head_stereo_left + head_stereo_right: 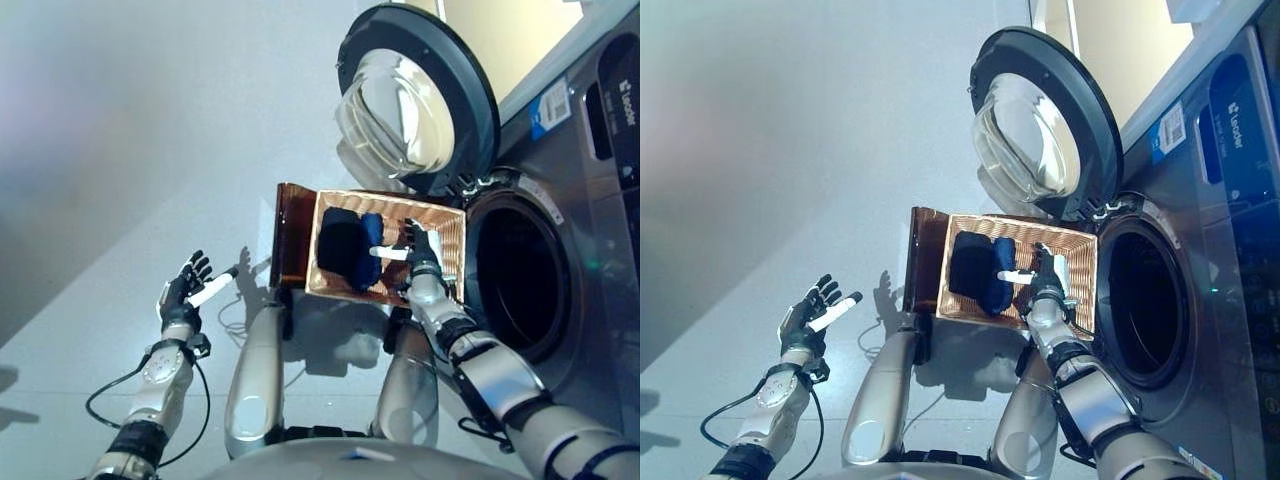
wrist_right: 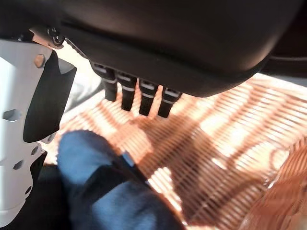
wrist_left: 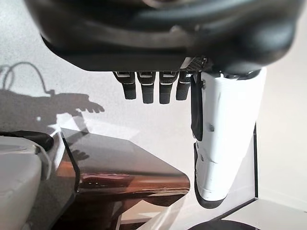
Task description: Pick up the clothes and place them into the washing machine
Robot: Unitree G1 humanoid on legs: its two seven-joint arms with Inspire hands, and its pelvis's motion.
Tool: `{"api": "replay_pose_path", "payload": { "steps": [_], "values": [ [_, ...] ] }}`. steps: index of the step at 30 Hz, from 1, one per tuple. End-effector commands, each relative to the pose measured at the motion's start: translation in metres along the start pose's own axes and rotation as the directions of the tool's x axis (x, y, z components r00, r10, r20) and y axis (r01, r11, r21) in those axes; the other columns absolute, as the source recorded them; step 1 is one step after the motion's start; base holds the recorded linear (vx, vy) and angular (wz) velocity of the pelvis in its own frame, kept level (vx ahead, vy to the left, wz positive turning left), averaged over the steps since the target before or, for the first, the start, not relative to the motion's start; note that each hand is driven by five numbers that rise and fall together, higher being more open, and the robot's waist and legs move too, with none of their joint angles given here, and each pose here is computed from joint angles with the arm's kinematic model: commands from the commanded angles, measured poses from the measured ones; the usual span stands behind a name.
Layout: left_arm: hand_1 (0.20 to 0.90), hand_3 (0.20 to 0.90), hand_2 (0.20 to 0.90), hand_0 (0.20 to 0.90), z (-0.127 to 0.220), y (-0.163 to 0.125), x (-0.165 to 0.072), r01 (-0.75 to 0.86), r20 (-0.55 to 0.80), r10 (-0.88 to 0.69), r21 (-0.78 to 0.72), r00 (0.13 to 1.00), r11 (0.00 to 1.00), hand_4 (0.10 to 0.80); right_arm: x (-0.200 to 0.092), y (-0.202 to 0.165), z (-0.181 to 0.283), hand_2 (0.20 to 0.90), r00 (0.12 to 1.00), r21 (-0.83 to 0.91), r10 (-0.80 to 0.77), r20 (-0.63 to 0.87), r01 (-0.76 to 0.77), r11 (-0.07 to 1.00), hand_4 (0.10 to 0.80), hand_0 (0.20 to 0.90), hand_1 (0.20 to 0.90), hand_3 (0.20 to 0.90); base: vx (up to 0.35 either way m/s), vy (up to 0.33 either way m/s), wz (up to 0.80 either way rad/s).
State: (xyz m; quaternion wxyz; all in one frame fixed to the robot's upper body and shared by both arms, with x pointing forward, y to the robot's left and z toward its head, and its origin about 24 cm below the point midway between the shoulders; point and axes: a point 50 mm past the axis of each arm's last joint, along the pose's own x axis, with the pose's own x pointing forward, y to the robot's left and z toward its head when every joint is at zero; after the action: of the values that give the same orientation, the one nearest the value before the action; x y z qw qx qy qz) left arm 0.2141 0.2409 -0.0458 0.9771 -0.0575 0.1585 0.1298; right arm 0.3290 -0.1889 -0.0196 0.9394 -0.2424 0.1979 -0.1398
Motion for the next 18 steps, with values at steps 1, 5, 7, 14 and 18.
{"api": "replay_pose_path", "payload": {
  "steps": [1,5,7,14,18],
  "values": [
    [0.9,0.9,0.9,0.9,0.034,0.025,-0.002,-0.049,0.161,0.036,0.075,0.986,0.996,0.8,0.003,0.003,0.021,0.9,0.998,-0.035,-0.046,0.048,0.048,0.998,0.8,0.9,0.9,0.9,0.0,0.0,0.0],
    [0.9,0.9,0.9,0.9,0.038,0.027,-0.001,-0.054,0.177,0.038,0.086,0.983,0.995,0.8,0.004,0.0,0.016,0.9,0.998,-0.045,-0.065,0.006,0.066,0.997,0.8,0.9,0.9,0.9,0.0,0.0,0.0],
    [0.9,0.9,0.9,0.9,0.04,0.031,-0.001,-0.067,0.182,0.048,0.099,0.982,0.993,0.8,0.005,0.0,0.018,0.9,0.997,-0.068,-0.07,0.009,0.071,0.995,0.8,0.9,0.9,0.9,0.0,0.0,0.0],
    [0.9,0.9,0.9,0.9,0.043,0.035,-0.001,-0.084,0.189,0.063,0.103,0.98,0.991,0.8,0.008,-0.003,0.028,0.9,0.998,-0.049,-0.064,0.025,0.065,0.997,0.8,0.9,0.9,0.9,0.003,0.004,0.03],
    [0.9,0.9,0.9,0.9,0.043,0.036,0.0,-0.088,0.187,0.068,0.104,0.98,0.991,0.8,0.01,-0.006,0.031,0.9,0.997,-0.067,-0.076,0.028,0.077,0.995,0.8,0.9,0.9,0.9,0.0,0.0,0.0]
  ]
}}
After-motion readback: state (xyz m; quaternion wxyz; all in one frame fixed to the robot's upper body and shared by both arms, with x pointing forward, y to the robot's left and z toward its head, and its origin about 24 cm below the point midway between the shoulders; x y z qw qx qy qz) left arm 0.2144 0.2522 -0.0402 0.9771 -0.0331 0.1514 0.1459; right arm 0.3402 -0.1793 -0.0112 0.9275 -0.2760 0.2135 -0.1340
